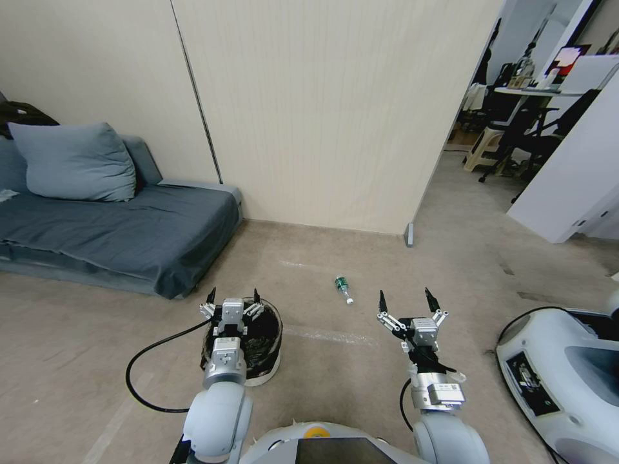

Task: Pick up the trash bin, then pick up the garbage from the floor and place it into the trash bin.

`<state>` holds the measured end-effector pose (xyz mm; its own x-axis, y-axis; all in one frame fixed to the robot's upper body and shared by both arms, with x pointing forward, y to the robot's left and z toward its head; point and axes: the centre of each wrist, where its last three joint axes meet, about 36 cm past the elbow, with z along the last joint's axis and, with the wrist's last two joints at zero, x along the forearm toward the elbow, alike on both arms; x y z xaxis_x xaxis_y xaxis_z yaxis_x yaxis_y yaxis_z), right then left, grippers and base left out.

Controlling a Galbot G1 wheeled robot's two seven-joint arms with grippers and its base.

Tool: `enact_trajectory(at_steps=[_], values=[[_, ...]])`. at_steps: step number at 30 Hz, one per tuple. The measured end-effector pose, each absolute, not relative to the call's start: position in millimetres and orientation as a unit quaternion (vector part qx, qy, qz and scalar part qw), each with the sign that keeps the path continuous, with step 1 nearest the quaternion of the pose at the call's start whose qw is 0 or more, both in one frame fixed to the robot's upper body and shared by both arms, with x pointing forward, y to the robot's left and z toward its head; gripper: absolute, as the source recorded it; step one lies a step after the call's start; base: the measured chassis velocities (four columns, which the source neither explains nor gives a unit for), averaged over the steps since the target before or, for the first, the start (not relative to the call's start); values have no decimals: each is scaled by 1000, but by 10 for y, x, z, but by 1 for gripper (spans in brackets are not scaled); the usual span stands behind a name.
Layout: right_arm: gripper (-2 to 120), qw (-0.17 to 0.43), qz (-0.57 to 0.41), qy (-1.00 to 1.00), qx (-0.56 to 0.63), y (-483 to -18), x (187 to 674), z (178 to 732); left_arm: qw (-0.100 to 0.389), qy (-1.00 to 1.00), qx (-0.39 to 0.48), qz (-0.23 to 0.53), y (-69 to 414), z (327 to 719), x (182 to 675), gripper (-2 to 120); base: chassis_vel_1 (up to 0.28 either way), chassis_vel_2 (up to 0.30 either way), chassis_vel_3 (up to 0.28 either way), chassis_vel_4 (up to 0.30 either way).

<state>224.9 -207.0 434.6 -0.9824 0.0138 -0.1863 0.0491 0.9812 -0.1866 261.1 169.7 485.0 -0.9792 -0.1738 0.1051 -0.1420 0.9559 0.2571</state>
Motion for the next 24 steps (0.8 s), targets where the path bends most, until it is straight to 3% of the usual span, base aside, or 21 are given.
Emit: enact_trajectory(at_steps=[24], values=[[100,100,-103,990,9,-2053,2227,4330,57,-988,76,-123,1694,4870,2604,100,0,0,0,0]])
